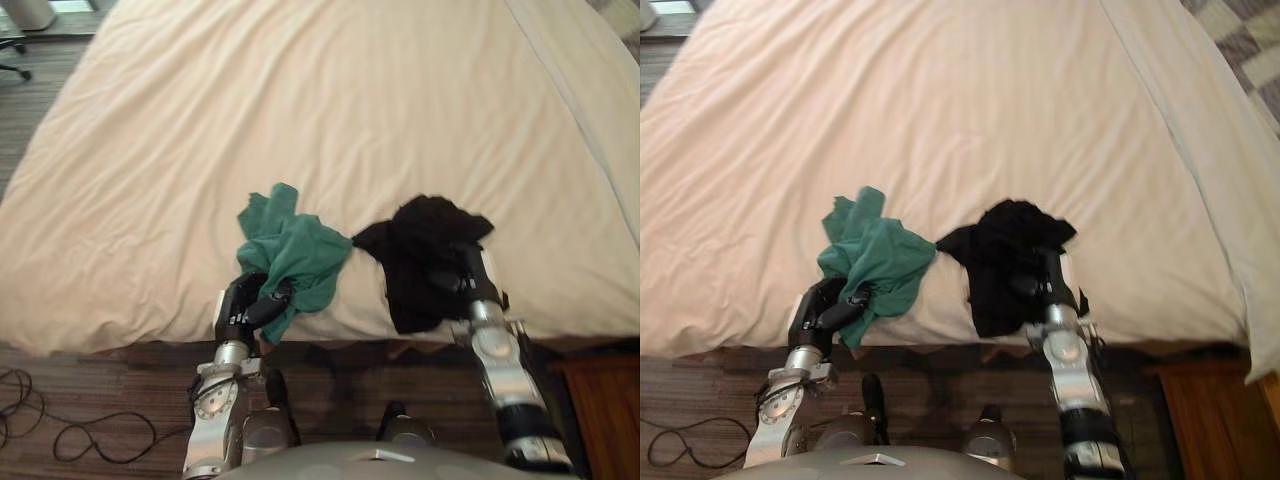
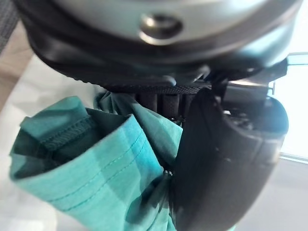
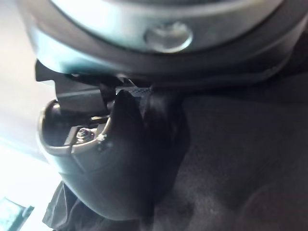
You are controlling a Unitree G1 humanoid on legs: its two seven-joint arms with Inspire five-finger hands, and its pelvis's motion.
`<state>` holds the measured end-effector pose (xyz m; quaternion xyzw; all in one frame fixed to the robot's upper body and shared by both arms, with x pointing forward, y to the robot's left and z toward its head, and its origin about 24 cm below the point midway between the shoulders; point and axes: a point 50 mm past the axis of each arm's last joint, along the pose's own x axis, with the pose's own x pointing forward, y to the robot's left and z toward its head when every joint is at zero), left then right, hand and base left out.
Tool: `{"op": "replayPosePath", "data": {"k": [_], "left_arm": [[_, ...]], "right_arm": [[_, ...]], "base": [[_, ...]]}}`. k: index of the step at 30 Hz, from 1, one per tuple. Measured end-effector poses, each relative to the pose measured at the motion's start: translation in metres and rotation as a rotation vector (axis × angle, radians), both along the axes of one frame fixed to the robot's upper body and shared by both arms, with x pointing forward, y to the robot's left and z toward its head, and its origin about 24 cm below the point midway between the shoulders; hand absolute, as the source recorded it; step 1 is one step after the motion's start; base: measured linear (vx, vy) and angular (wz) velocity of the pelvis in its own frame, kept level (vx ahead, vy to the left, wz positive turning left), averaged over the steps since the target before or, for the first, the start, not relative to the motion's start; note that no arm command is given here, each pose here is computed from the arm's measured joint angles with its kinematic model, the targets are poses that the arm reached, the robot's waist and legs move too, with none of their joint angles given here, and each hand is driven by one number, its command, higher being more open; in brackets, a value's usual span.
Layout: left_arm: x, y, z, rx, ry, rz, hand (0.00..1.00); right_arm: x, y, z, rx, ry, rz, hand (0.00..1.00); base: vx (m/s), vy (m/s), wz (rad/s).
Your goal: Tidy up the quilt and then pick up the clothes from the bed and put them into the laundry hamper
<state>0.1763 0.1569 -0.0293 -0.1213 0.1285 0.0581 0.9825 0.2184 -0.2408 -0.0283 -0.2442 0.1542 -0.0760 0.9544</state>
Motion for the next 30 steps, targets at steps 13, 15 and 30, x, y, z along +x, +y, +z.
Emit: {"op": "replayPosePath", "data": {"k": [13,15,30], "left_arm": [[-0.057,0.013,-0.034,-0.267,0.189,0.255,0.0],[-0.065,0.016,-0.03,-0.259,0.188,0.272,0.0],[-0.063,0.009,-0.048,-0.186,0.309,0.187,0.0]], "right_arm": [[-0.103,0.005,-0.024,0.406,0.036,-0.323,0.0],[-0.108,0.005,-0.024,0.408,0.045,-0.328,0.0],[-0.114,0.078,-0.045,0.52,0.248,-0.101,0.0]], "base": [[0.02,-0.103,1.07],[0.05,0.039,0.89],[0.22,0.095,1.66]]}}
